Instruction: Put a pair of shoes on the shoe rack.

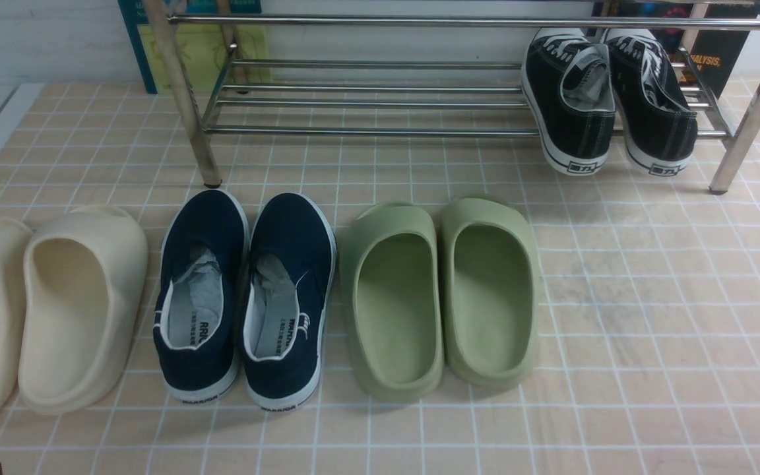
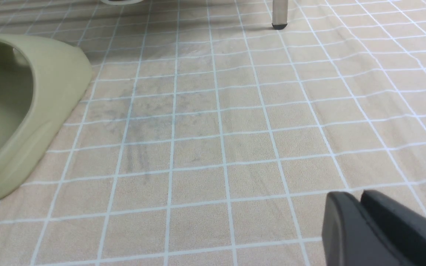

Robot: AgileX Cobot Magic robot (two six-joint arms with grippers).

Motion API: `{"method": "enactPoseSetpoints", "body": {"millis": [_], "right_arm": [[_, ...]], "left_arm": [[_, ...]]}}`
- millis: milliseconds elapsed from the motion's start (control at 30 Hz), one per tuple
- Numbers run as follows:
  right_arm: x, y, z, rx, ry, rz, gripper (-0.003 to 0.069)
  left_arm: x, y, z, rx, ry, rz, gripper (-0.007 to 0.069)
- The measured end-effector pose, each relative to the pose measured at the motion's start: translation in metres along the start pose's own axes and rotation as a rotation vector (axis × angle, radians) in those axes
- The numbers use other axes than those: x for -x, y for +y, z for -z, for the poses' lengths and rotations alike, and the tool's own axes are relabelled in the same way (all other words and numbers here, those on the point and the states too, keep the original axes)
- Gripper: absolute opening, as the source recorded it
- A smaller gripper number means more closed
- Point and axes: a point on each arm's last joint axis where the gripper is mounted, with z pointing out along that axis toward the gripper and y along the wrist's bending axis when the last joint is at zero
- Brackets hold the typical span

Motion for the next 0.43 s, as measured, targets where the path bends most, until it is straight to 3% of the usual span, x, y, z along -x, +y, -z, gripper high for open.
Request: {"method": "enactPoseSetpoints", "body": {"millis": [433], "right_arm": [[0.0, 0.0, 0.0, 0.0, 0.0, 0.0, 0.0092]], "left_arm": [[0.0, 0.0, 0.0, 0.0, 0.0, 0.0, 0.0239]]}}
